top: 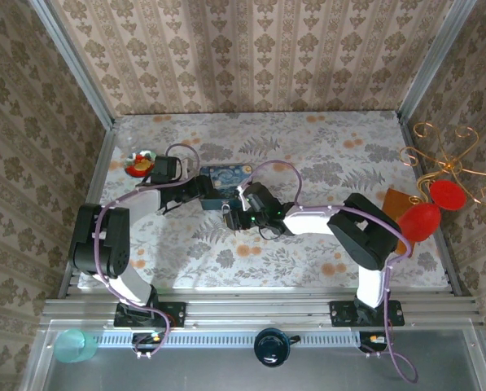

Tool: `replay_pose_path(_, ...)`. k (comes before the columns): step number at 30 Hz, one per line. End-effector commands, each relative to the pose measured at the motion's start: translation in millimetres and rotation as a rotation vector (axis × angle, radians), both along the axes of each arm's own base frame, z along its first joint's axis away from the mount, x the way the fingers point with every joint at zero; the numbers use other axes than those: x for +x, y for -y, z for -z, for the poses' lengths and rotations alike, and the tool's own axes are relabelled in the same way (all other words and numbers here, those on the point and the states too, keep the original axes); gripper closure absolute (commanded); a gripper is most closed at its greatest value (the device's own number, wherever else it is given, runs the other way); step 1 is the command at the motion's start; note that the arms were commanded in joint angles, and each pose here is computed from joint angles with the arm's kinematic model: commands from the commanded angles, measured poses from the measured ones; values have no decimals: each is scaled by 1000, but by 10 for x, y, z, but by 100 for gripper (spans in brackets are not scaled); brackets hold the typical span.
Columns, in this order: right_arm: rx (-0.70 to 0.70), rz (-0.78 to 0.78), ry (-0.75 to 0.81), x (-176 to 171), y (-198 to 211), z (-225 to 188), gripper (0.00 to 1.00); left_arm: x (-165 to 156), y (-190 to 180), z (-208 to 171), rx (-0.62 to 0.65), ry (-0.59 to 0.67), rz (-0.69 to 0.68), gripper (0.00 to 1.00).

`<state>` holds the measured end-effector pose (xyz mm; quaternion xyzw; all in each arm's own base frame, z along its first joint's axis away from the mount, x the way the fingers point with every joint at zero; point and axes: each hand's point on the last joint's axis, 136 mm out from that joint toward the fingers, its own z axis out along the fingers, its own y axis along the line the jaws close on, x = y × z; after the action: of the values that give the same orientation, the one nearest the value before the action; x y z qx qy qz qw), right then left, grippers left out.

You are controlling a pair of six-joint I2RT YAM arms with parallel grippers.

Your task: Unlock a padlock with a key

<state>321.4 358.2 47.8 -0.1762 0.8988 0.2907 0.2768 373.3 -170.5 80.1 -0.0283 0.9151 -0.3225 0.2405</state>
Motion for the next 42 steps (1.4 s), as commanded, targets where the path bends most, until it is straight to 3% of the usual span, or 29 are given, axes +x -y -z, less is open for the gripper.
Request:
replay_pose_path(1, -82, -57, -6, -31, 14, 86, 51, -99, -60, 75, 62, -12, -2, 39)
replay_pose_path(23, -130, -47, -22, 97, -55, 269, 56, -394, -125, 392, 62, -129, -36, 40)
replay_pose_path(36, -131, 46, -12, 165, 43, 229, 83, -560, -236, 508, 112, -181, -72, 42)
replay_pose_path(42, -9, 129, -18, 148, 45, 57, 85, -671, -169, 591, 146, -216, -65, 44)
